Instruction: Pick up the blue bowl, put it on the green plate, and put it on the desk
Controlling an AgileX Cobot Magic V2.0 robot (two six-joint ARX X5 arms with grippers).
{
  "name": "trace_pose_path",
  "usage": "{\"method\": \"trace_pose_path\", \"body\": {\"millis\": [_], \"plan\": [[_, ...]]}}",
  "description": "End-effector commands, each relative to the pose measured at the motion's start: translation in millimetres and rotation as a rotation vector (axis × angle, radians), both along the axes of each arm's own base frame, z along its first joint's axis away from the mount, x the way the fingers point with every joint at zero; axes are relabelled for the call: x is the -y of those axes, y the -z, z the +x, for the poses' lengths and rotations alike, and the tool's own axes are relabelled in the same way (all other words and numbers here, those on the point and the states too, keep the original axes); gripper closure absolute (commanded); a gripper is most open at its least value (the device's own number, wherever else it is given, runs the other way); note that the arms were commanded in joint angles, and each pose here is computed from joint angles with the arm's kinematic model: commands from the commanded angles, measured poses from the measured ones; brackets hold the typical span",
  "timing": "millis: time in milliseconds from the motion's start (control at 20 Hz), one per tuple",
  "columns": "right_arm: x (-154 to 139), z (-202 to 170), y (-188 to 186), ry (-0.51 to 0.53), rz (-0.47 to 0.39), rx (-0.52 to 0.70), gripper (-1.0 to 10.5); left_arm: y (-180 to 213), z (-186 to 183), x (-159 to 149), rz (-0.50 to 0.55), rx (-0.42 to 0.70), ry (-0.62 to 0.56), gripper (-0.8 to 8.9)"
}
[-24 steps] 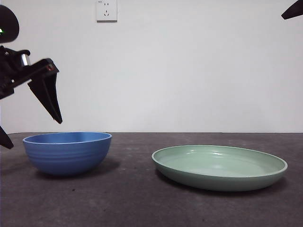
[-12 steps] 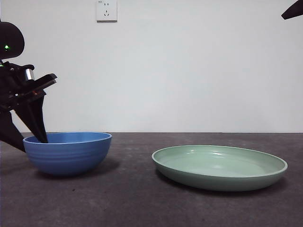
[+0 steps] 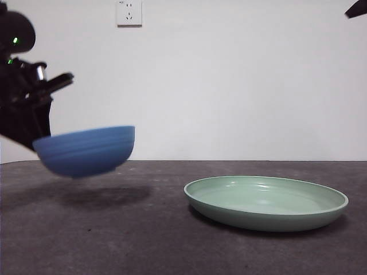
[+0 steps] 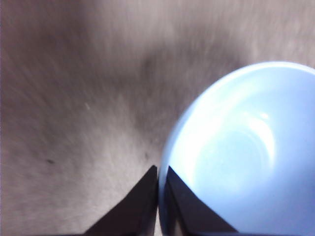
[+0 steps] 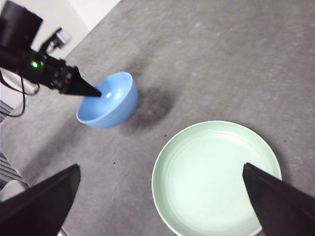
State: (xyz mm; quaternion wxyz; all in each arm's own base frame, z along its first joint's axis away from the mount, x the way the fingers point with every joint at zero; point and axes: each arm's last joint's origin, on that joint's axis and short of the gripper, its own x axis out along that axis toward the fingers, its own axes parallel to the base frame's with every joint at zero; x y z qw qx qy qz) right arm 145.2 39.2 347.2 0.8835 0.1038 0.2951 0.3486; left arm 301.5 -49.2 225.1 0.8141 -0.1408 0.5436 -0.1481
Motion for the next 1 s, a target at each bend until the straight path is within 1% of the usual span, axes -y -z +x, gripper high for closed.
{"method": "trace_pose_path", "body": {"millis": [50, 200, 300, 400, 550, 650, 750, 900, 1000], "plan": [[3, -12, -18, 0.046, -0.037, 0.033, 4.1, -29, 10, 11, 0.032, 0.038, 0.019, 7.98], [8, -29, -28, 0.095, -0.130, 0.036, 4.1, -71, 12, 38, 0.078, 0.117, 0.049, 7.98], [10, -40, -31, 0.109, -0.154, 0.026, 4.1, -91, 10, 63, 0.083, 0.166, 0.104, 7.98], [12, -50, -30, 0.104, -0.162, 0.006, 4.1, -100, 11, 92, 0.084, 0.194, 0.176, 7.98], [15, -67, -27, 0.105, -0.184, -0.025, 4.1, -93, 15, 139, 0.096, 0.164, 0.287, 7.98], [17, -76, -26, 0.120, -0.196, -0.029, 4.1, -79, 19, 169, 0.103, 0.139, 0.353, 7.98], [18, -85, -26, 0.124, -0.190, -0.023, 4.1, -65, 21, 198, 0.111, 0.120, 0.411, 7.98], [20, -94, -27, 0.131, -0.178, -0.005, 4.1, -47, 24, 233, 0.183, 0.132, 0.453, 7.98], [20, -96, -27, 0.133, -0.175, -0.001, 4.1, -38, 24, 250, 0.190, 0.127, 0.489, 7.98]]}}
